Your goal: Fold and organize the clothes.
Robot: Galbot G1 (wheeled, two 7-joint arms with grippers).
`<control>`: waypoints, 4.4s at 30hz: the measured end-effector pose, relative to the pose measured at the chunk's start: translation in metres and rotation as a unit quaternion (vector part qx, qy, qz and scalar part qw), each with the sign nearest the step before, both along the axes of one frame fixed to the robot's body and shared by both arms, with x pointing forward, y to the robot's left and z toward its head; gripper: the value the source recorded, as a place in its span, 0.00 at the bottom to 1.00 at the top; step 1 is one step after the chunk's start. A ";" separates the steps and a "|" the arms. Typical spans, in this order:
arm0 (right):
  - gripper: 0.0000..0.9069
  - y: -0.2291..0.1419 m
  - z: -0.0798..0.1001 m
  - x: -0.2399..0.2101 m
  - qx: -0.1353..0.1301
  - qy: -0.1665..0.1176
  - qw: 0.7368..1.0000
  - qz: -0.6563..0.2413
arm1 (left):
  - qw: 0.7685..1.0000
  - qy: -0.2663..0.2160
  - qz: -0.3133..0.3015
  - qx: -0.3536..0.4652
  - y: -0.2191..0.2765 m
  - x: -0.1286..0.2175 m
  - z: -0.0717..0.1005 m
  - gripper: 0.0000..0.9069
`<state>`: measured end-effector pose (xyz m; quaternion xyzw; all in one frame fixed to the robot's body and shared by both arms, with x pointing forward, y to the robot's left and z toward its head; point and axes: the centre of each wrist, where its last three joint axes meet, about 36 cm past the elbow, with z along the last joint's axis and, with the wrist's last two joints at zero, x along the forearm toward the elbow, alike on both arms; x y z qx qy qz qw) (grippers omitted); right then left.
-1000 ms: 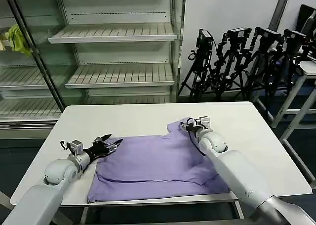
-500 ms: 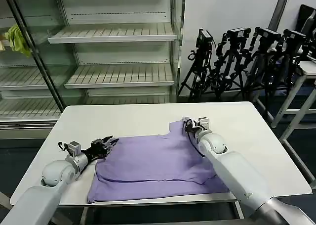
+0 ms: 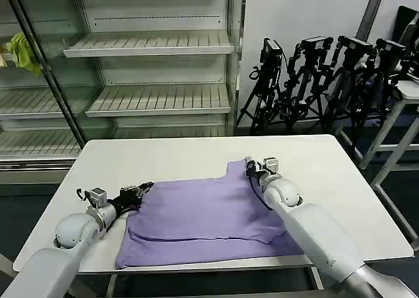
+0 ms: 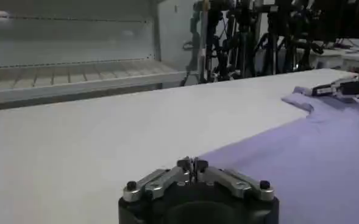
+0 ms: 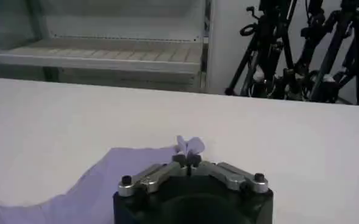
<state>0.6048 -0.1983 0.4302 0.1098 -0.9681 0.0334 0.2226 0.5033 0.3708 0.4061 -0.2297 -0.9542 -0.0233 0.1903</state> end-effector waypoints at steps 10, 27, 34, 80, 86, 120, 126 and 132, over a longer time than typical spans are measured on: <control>0.00 -0.006 0.006 -0.007 0.004 -0.008 1.000 0.000 | 1.000 -0.019 0.003 -0.007 0.001 -0.002 0.009 0.08; 0.00 -0.026 0.042 -0.046 0.031 -0.039 0.999 0.009 | 0.999 -0.044 0.001 -0.015 0.008 -0.024 0.031 0.07; 0.00 -0.045 0.058 -0.073 0.041 -0.053 0.998 0.010 | 0.998 -0.052 -0.002 -0.020 0.006 -0.040 0.040 0.07; 0.00 -0.084 0.044 -0.212 -0.005 -0.029 0.998 0.047 | 0.999 -0.023 -0.029 -0.020 -0.008 -0.145 0.045 0.07; 0.00 -0.083 0.043 -0.218 -0.009 -0.024 0.998 0.052 | 0.999 -0.015 -0.028 -0.019 -0.009 -0.150 0.038 0.07; 1.00 -0.102 0.074 -0.244 -0.058 -0.043 0.996 0.050 | 0.999 -0.036 -0.008 0.025 0.006 -0.165 0.064 1.00; 1.00 -0.112 0.100 -0.242 -0.064 -0.073 0.994 0.039 | 0.999 -0.049 0.006 0.024 0.011 -0.168 0.078 1.00; 1.00 -0.116 0.122 -0.241 -0.057 -0.102 0.993 0.032 | 0.998 -0.050 0.023 0.007 0.008 -0.178 0.086 1.00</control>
